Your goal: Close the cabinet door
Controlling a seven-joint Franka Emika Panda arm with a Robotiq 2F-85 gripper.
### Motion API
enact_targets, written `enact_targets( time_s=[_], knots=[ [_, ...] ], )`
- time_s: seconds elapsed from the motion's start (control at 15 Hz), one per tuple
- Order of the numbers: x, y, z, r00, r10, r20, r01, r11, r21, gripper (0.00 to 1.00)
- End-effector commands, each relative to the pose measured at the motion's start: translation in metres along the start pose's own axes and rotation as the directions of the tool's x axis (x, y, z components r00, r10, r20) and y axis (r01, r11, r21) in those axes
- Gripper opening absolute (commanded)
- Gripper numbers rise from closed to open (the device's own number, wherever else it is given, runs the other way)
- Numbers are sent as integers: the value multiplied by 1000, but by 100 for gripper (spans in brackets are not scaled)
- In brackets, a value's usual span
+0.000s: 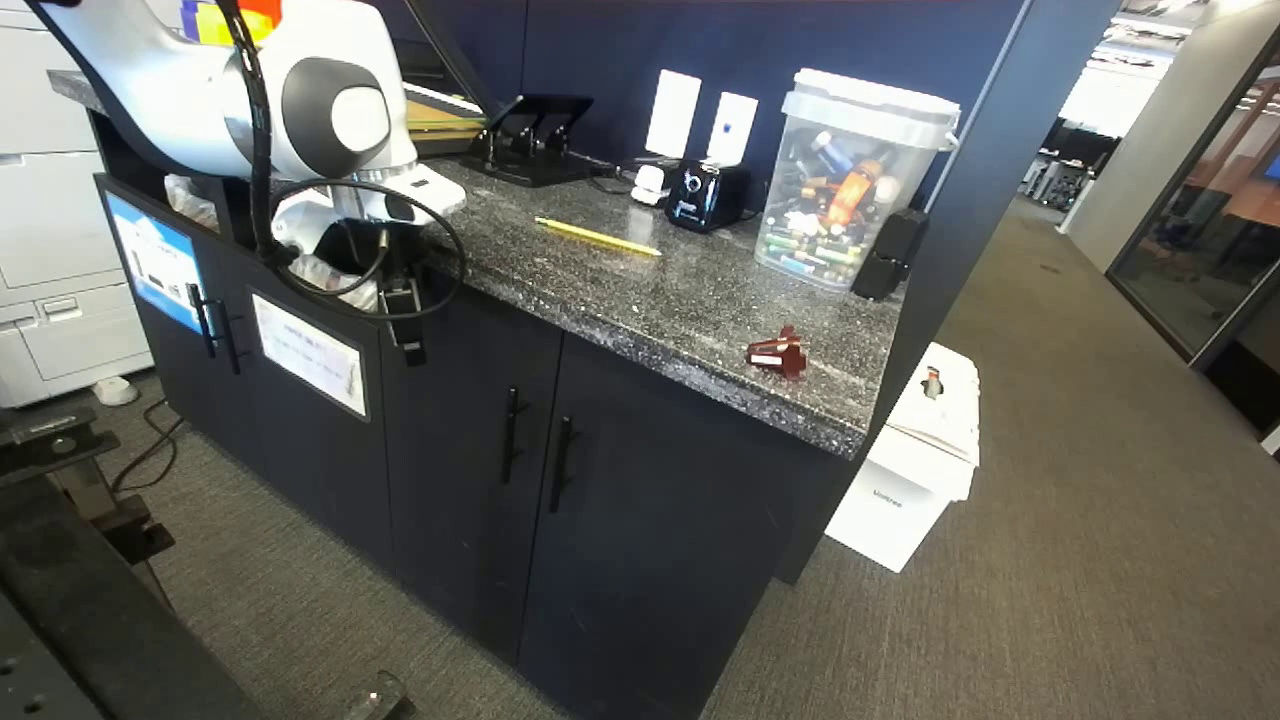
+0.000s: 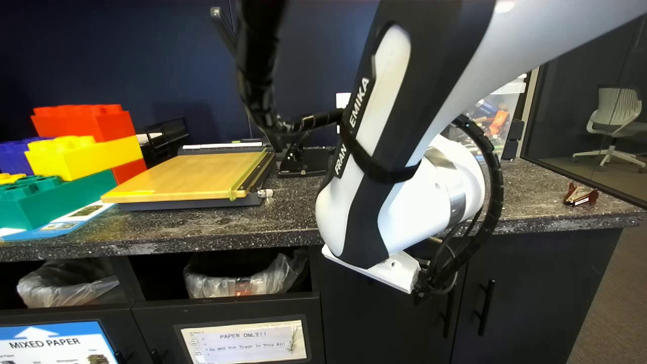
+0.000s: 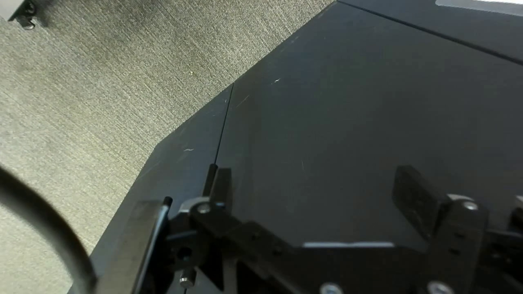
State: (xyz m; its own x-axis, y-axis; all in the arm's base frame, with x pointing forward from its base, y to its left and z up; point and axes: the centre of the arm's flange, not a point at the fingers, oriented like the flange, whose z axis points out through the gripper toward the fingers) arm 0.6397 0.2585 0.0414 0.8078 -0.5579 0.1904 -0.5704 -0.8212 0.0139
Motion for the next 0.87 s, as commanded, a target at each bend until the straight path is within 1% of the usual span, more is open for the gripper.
enact_targets(
  time_s=[0.0, 0.8],
  knots=[
    [0, 0, 0, 1000, 0, 0, 0, 1000, -1, 100],
    [-3, 5, 6, 1000, 0, 6, 0, 1000, -13, 100]
  ],
)
